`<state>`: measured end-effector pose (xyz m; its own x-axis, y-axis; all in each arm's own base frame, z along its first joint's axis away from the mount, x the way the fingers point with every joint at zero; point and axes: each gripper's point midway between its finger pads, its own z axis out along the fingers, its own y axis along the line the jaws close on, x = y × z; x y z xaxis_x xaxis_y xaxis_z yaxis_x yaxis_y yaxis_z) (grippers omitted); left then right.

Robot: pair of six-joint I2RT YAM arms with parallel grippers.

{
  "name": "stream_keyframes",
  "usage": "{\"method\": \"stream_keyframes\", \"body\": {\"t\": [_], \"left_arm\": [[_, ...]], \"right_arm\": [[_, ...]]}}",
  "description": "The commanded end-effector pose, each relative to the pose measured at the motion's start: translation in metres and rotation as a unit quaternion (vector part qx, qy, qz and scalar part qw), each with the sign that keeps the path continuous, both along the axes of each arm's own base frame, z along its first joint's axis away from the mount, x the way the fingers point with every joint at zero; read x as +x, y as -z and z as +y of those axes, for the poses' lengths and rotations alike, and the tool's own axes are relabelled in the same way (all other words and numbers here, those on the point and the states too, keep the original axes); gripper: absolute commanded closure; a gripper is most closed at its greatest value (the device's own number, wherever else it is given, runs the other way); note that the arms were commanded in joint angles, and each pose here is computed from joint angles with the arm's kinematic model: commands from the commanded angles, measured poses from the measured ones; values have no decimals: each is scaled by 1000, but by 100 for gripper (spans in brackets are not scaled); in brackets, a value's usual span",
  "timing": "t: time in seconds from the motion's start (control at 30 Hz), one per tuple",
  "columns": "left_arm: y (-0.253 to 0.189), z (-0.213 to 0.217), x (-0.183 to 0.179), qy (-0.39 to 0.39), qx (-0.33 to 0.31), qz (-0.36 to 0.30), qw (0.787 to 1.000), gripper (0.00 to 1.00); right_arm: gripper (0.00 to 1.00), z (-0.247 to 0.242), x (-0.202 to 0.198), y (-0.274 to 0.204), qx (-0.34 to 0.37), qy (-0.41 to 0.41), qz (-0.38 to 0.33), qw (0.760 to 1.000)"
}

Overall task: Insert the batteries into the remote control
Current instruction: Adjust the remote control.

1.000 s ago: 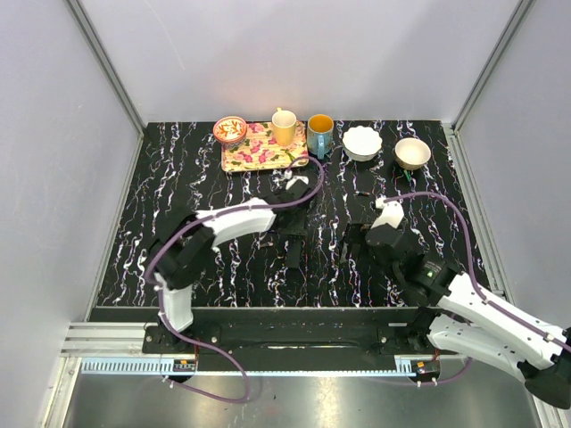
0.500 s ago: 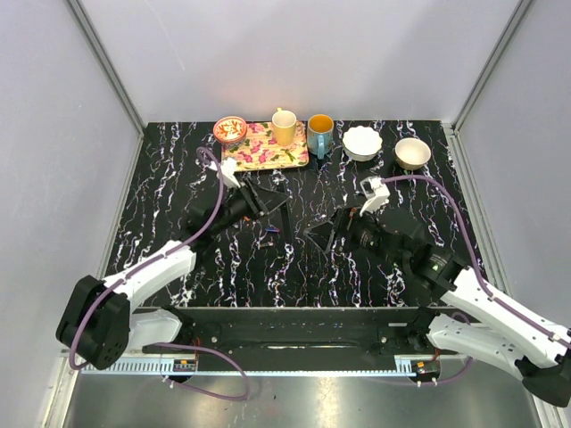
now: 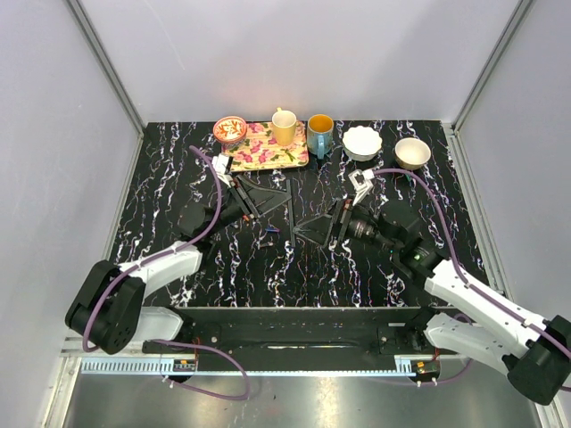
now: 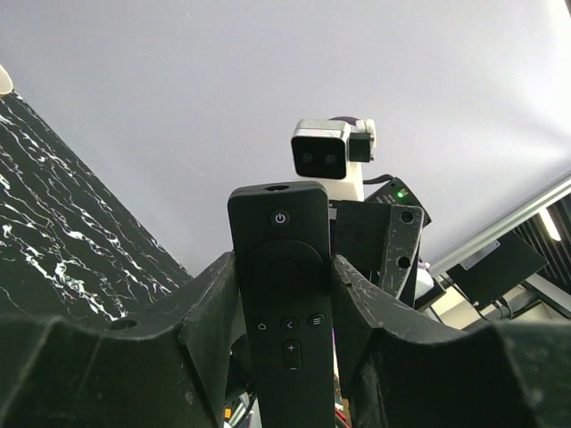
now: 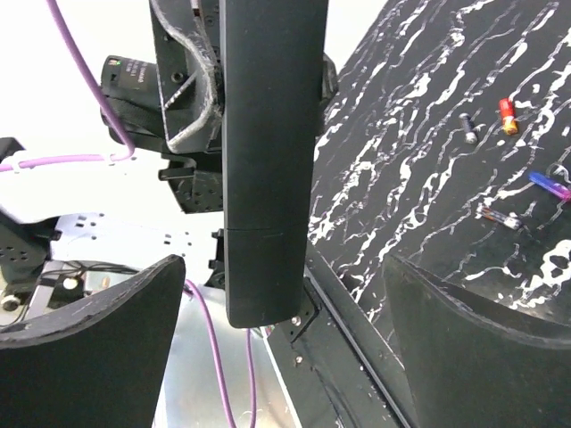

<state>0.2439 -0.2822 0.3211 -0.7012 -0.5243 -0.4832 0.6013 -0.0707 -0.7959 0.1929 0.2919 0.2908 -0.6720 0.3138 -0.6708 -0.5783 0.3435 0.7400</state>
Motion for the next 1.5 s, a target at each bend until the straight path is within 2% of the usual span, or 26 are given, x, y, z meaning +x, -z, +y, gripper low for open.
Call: {"method": "stream_keyframes", "body": {"t": [0.0,0.23,0.57,0.77,0.8,0.83,0.87,0.9,0.93,0.97,1.0,1.03,1.1,1.2,1.23,1.27,1.3,1.33,1.47], "left_arm": [[-38,6,-17,23,-43,-72,996,100],[-42,5,-13,14,-40,-73,996,100],[-43,6,-10,6,-39,-70,997,100],[-43,6,-10,7,-45,-68,997,100],[-43,6,-10,9,-45,-68,997,100],[-42,5,-10,10,-43,-66,997,97],[-39,4,-8,13,-37,-58,998,87],[-40,3,-8,13,-34,-61,997,59],[-40,3,-7,13,-30,-62,998,47],[-34,1,-4,12,-18,-50,999,38],[-33,2,-1,2,-7,-57,998,31],[-34,4,0,-7,2,-60,998,1],[-17,9,15,-41,40,-39,998,1],[0,21,30,-94,93,-16,991,1],[-3,25,30,-107,106,-19,988,1],[20,27,36,-127,155,8,980,1],[15,28,39,-138,167,6,976,1],[15,29,38,-145,182,9,972,1],[32,32,40,-215,270,52,937,1]], "right_arm": [[4,11,-13,-24,54,-55,-23,997],[9,21,-13,-16,71,-78,1,994],[24,29,-14,-5,72,-101,23,992],[53,34,-19,-8,85,-127,26,988],[62,34,-21,-8,85,-133,26,987],[65,34,-23,-9,86,-137,24,987],[70,34,-24,-10,86,-140,22,986],[75,33,-27,-12,84,-147,15,985],[95,33,-28,-8,73,-149,22,986],[100,31,-30,-15,71,-149,13,986],[100,29,-30,-14,54,-149,-8,987],[100,27,-31,-10,29,-149,4,988],[100,20,-27,-8,-13,-127,-28,991],[100,-5,-18,23,-129,-73,-1,989],[100,-10,-13,20,-146,-56,-9,988],[100,-15,-8,26,-168,-41,-8,985],[100,-27,1,40,-211,-7,0,978],[100,-32,7,38,-224,11,-6,975],[100,-46,28,55,-302,70,-8,951]]}}
